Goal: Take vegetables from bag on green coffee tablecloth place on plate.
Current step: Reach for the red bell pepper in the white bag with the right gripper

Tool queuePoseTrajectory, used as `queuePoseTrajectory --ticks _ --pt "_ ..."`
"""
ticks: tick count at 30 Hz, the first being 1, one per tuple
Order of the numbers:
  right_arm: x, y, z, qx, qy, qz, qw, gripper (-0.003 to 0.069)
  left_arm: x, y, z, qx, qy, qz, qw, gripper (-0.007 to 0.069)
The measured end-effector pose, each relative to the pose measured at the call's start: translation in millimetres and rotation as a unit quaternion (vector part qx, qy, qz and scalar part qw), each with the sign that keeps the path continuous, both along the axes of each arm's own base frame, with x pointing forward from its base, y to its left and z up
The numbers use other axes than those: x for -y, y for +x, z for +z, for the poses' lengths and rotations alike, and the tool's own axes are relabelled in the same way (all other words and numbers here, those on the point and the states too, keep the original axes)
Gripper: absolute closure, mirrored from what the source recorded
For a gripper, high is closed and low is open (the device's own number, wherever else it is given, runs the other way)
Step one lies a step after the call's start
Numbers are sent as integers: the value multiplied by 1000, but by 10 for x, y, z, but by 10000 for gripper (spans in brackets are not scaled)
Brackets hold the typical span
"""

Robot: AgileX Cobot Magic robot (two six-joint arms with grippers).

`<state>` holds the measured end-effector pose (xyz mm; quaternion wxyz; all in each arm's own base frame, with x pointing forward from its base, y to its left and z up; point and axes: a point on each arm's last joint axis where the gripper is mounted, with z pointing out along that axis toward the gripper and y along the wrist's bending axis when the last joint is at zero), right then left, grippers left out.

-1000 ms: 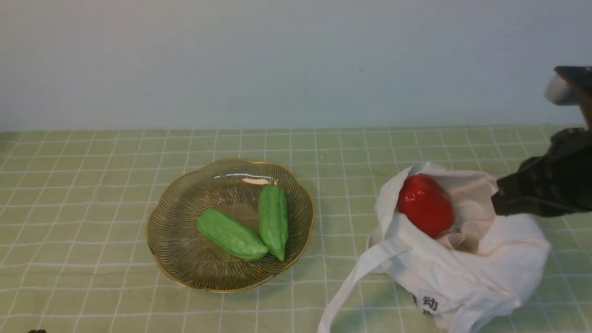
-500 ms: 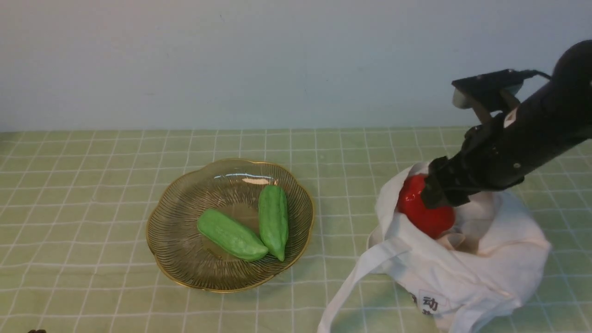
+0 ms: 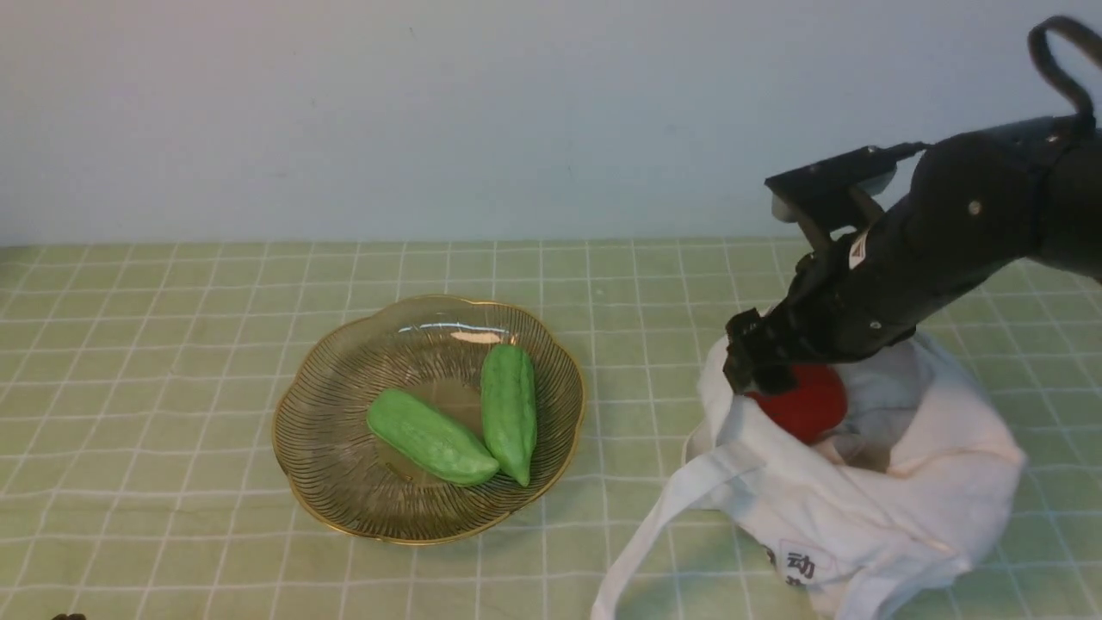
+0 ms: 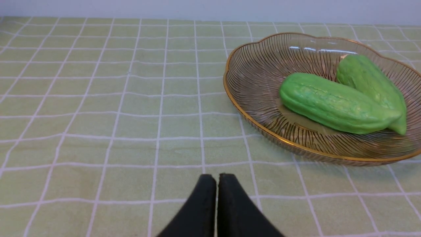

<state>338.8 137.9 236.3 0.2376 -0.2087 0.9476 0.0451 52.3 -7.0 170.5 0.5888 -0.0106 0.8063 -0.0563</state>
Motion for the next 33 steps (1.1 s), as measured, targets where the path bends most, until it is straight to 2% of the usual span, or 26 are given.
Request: queuePoseTrajectory --ticks 5,12,16,20,24,29,33 --pt "17 79 -141 -6 -30 -5 1000 -16 0 0 0 0 0 0 1000 630" --pt "9 104 -186 -13 -35 -5 999 -9 0 0 0 0 0 0 1000 630" --pt "28 75 -76 -40 -48 -7 998 -5 0 0 0 0 0 0 1000 630" --pt "64 4 220 -43 -51 -10 998 -3 0 0 0 0 0 0 1000 630" --pt "112 -61 336 -45 -66 -10 997 -3 0 0 0 0 0 0 1000 630" --pt "108 -31 260 -49 -74 -8 996 -2 0 0 0 0 0 0 1000 630" --pt "27 78 97 -46 -49 -10 998 -2 0 0 0 0 0 0 1000 630"
